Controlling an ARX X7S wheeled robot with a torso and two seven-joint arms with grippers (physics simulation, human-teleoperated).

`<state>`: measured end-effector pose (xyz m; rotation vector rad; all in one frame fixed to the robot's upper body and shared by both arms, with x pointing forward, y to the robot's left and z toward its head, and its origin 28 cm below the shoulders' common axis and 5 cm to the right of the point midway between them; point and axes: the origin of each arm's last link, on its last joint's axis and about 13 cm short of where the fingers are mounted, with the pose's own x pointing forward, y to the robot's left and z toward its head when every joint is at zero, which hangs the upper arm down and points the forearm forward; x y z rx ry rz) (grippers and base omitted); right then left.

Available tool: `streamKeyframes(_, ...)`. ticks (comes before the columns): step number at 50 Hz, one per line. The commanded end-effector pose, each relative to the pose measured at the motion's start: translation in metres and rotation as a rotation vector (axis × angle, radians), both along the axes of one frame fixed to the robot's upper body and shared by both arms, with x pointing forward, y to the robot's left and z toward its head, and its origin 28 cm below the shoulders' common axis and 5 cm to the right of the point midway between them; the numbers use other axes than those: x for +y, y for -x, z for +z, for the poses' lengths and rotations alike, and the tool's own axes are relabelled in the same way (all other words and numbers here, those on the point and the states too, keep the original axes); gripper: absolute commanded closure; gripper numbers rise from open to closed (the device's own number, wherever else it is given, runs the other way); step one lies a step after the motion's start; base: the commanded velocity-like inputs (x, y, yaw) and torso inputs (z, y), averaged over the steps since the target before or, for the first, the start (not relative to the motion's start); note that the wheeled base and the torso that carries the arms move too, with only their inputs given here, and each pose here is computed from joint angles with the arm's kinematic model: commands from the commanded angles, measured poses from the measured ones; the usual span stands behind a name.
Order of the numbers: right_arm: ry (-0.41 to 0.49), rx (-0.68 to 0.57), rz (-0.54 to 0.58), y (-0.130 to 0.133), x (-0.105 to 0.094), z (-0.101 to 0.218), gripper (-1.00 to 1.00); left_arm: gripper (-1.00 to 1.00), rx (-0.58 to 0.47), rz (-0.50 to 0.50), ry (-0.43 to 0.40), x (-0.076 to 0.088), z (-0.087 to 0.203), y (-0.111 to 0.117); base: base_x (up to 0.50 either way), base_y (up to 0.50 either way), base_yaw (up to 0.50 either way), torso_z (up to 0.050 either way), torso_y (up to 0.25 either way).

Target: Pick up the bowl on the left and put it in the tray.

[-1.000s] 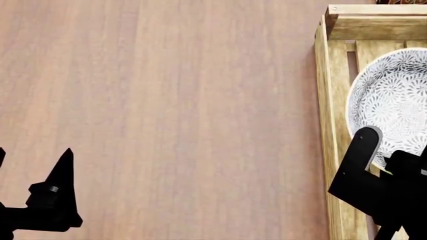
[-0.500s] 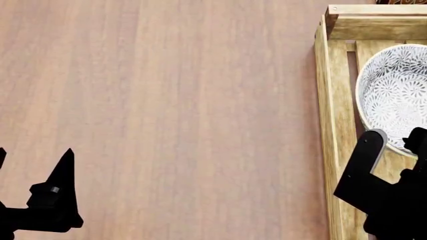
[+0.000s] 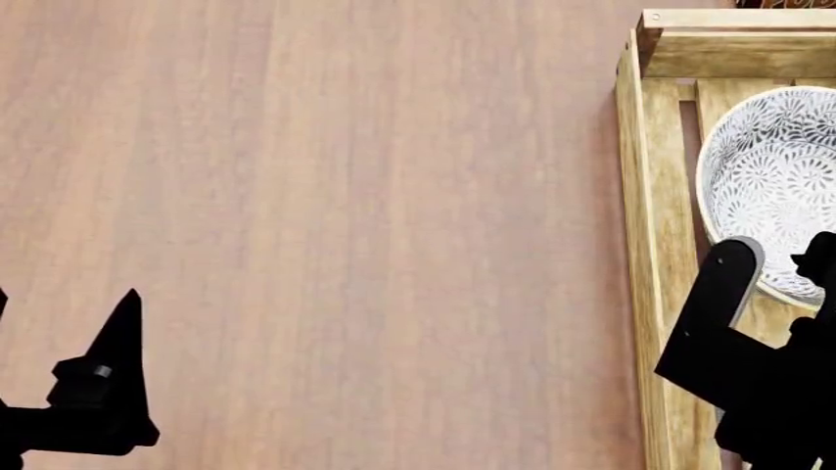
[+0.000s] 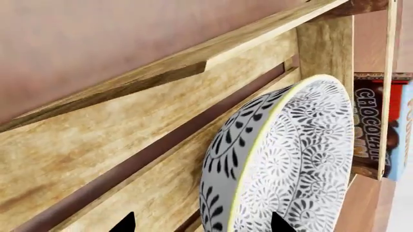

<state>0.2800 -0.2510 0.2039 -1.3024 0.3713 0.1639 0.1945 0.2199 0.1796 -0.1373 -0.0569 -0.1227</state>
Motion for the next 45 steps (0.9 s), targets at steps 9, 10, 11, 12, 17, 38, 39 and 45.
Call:
streamKeyframes(9, 0.013, 0.014, 0.060, 0.023, 0.005, 0.030, -1.00, -1.00, -0.012, 0.001, -0.003, 0.000, 0.004, 0.002, 0.00, 0.00, 0.00, 0.000, 0.000)
streamKeyframes(10, 0.011, 0.016, 0.064, 0.024, 0.005, 0.031, -1.00, -1.00, -0.011, 0.000, -0.003, 0.000, 0.004, 0.002, 0.00, 0.00, 0.00, 0.000, 0.000)
streamKeyframes(11, 0.008, 0.010, 0.067, 0.027, 0.006, 0.035, -1.00, -1.00, -0.013, -0.001, -0.003, 0.000, 0.004, 0.002, 0.00, 0.00, 0.00, 0.000, 0.000)
streamKeyframes(12, 0.011, 0.008, 0.069, 0.028, 0.006, 0.036, -1.00, -1.00, -0.013, -0.001, -0.003, 0.000, 0.004, 0.002, 0.00, 0.00, 0.00, 0.000, 0.000)
streamKeyframes(17, 0.013, -0.039, 0.077, 0.036, 0.006, 0.051, -1.00, -1.00, -0.016, -0.002, -0.002, 0.000, 0.005, 0.003, 0.00, 0.00, 0.00, 0.000, 0.000)
streamKeyframes(38, -0.041, -0.372, 0.180, 0.094, 0.020, 0.100, -1.00, -1.00, -0.029, 0.003, 0.001, 0.002, 0.008, 0.006, 0.00, 0.00, 0.00, 0.000, 0.000)
streamKeyframes(39, -0.052, -0.384, 0.196, 0.102, 0.023, 0.095, -1.00, -1.00, -0.030, 0.004, 0.000, 0.002, 0.008, 0.007, 0.00, 0.00, 0.00, 0.000, 0.000)
streamKeyframes(45, -0.173, -0.501, 0.174, 0.119, 0.028, 0.073, -1.00, -1.00, -0.057, 0.011, -0.009, 0.003, 0.010, 0.008, 0.00, 0.00, 0.00, 0.000, 0.000)
